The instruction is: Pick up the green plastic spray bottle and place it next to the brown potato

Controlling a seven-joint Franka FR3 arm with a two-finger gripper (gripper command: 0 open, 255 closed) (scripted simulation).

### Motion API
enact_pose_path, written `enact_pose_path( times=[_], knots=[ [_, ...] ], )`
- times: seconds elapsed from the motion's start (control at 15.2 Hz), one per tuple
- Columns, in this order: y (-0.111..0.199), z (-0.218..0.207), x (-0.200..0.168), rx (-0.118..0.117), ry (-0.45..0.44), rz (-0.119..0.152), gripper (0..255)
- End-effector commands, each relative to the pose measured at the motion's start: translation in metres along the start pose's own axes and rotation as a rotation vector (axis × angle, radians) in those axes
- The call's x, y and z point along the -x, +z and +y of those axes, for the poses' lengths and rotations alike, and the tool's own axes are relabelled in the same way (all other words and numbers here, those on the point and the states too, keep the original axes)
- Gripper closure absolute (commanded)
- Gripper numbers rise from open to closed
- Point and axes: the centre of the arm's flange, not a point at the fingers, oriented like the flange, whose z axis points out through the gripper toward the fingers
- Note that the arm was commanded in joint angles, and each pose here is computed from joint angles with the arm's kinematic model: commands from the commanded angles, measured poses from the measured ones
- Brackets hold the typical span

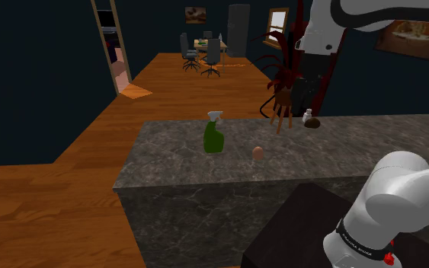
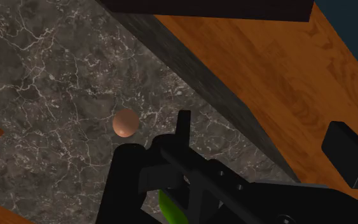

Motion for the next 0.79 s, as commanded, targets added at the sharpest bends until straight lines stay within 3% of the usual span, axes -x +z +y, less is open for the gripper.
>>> enact_pose_path(
  times=[0.0,0.73],
  knots=[
    [0.0,0.0,0.0,0.0,0.0,0.0,0],
    [0.089,0.072,-0.075,-0.039,-0.278,0.147,0]
  ],
)
